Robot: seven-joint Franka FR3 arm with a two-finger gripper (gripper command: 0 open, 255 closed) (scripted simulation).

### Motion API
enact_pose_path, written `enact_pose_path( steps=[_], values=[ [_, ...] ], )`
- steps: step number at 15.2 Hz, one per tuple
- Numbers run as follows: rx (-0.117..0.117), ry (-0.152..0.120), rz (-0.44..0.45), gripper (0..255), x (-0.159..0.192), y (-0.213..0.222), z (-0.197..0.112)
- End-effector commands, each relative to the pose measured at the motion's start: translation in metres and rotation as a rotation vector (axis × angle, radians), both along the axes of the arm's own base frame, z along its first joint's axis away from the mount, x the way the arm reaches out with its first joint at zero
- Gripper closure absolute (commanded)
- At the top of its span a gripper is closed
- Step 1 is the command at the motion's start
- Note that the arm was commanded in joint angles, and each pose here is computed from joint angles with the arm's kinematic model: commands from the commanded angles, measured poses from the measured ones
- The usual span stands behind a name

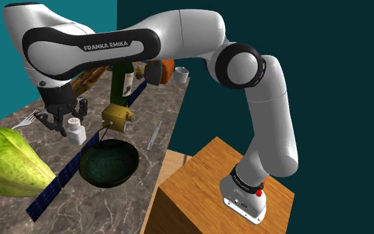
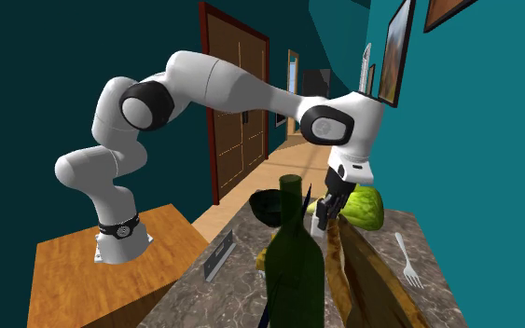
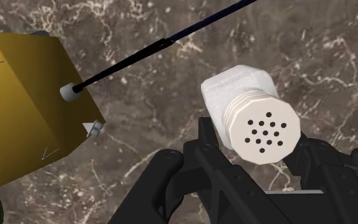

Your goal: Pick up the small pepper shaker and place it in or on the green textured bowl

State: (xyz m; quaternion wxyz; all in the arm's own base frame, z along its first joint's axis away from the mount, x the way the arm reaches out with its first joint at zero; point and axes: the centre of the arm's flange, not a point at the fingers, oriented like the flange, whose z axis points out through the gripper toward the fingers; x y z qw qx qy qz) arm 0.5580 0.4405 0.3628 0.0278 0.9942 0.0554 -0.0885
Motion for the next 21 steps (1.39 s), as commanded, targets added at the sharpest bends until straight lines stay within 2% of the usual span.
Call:
enact_pose_path(
  steps=[1,21],
  values=[
    [0.000,0.000,0.000,255,-0.001,0.001,0.011],
    [0.000,0.000,0.000,255,-0.001,0.001,0.117]
  ],
)
